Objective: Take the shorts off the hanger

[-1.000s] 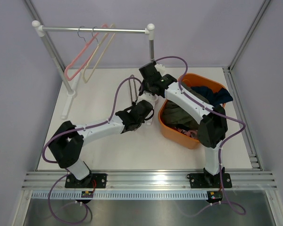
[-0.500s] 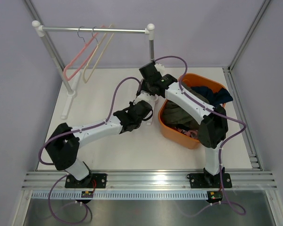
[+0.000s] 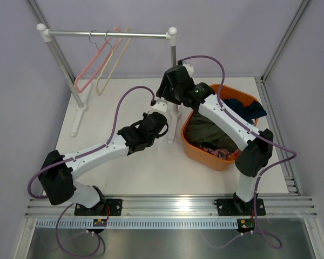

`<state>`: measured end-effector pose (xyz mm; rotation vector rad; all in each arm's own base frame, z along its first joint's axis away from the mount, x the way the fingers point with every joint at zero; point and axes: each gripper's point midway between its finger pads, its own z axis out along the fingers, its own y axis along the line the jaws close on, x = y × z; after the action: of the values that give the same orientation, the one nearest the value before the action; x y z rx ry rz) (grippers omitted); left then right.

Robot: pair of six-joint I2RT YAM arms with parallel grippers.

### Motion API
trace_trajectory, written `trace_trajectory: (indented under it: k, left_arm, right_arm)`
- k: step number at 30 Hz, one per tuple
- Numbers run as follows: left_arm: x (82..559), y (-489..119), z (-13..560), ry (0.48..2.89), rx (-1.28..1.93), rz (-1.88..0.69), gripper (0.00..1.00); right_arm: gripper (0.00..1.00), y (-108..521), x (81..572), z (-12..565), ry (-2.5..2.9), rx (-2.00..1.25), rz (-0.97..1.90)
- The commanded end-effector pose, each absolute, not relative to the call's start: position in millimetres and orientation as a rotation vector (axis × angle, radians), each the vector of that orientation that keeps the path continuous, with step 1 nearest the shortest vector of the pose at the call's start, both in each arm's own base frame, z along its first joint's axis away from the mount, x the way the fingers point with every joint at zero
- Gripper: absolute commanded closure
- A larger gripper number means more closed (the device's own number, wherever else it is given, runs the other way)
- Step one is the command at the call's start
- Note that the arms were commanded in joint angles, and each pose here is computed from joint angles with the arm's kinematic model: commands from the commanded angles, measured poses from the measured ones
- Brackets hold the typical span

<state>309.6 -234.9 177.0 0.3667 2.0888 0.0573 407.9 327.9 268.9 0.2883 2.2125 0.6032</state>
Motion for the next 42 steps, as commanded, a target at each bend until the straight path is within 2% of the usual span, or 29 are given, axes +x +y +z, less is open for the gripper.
trace_trajectory:
  k: [1, 4, 12, 22, 31, 38, 42]
  left_arm:
    - [308.3, -239.2, 204.6, 2.031, 0.358, -0.022, 1.00]
    - [304.3, -239.4, 207.3, 2.027, 0.373, -0.048, 1.00]
    - [296.4, -243.1, 214.4, 2.007, 0.411, -0.120, 1.00]
    - [288.9, -241.5, 220.9, 2.004, 0.423, -0.158, 1.00]
    - [293.5, -220.7, 235.5, 2.019, 0.312, -0.156, 1.00]
    - [308.0, -199.4, 283.0, 1.958, 0.170, -0.204, 1.00]
    - [323.8, -193.7, 313.6, 1.908, 0.124, -0.228, 1.00]
  right_arm:
    - [0.31, 329.3, 402.0, 304.7, 2.135, 0.250, 0.667]
    - [0.19, 329.2, 398.7, 317.4, 2.111, 0.239, 0.698]
    - [0.08, 330.3, 391.2, 362.6, 2.024, 0.183, 0.780]
    - [0.05, 328.0, 387.5, 411.1, 1.934, 0.127, 0.815]
    - [0.03, 271.4, 368.4, 464.8, 1.781, 0.180, 0.711]
    - [0.01, 217.8, 335.8, 500.0, 1.655, 0.227, 0.657]
    - [0.01, 202.5, 323.7, 501.5, 1.634, 0.229, 0.643]
